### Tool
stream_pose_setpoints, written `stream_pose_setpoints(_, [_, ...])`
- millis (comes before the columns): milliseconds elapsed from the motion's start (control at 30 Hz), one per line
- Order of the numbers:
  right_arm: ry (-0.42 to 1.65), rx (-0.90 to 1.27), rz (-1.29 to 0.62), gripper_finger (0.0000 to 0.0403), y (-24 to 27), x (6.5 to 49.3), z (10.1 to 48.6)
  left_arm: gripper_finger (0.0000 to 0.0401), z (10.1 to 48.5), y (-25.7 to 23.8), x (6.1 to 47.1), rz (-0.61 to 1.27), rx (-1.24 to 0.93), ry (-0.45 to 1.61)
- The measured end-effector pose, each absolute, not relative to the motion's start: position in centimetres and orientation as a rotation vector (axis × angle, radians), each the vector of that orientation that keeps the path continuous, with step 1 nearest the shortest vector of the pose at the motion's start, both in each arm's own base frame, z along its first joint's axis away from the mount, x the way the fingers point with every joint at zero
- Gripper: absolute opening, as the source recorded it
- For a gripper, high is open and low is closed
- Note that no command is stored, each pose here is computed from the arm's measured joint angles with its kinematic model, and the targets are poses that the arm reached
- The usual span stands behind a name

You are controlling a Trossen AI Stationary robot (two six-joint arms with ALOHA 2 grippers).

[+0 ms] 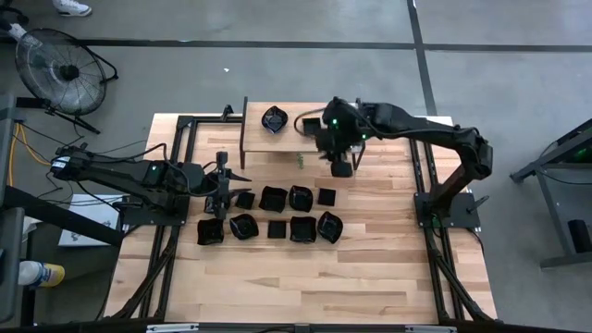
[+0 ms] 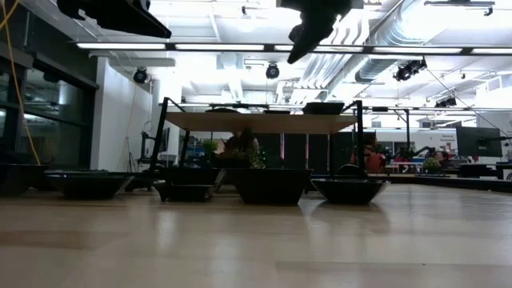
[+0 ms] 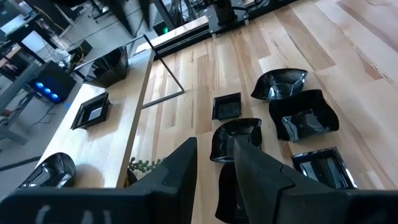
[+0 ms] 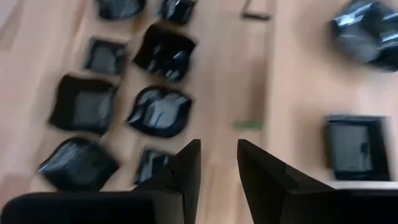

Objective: Pick & Place Mini shaped plates
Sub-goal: Stack the leaf shaped plate on top of the other leaf shaped plate on the shelf

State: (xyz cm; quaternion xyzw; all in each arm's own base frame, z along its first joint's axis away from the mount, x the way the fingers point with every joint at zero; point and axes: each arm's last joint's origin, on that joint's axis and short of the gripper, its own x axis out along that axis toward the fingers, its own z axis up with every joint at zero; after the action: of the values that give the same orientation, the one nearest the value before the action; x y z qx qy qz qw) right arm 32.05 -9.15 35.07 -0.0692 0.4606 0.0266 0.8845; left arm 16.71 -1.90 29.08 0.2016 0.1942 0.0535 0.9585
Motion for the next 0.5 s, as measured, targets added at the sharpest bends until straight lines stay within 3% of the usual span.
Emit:
stream_pose_setpoints(300, [1.081,-0.169,0.144,0.0099,-5.0,32.1,33.8,0.0103,28.9,-1.9,16.7,0.107,0.396,0.408])
stream_pose_setpoints(500, [1.223,-0.165,0.205,0.0099,-3.0,31.7,29.0,0.0103,28.8,-1.9,16.6,0.093,0.378,0.416])
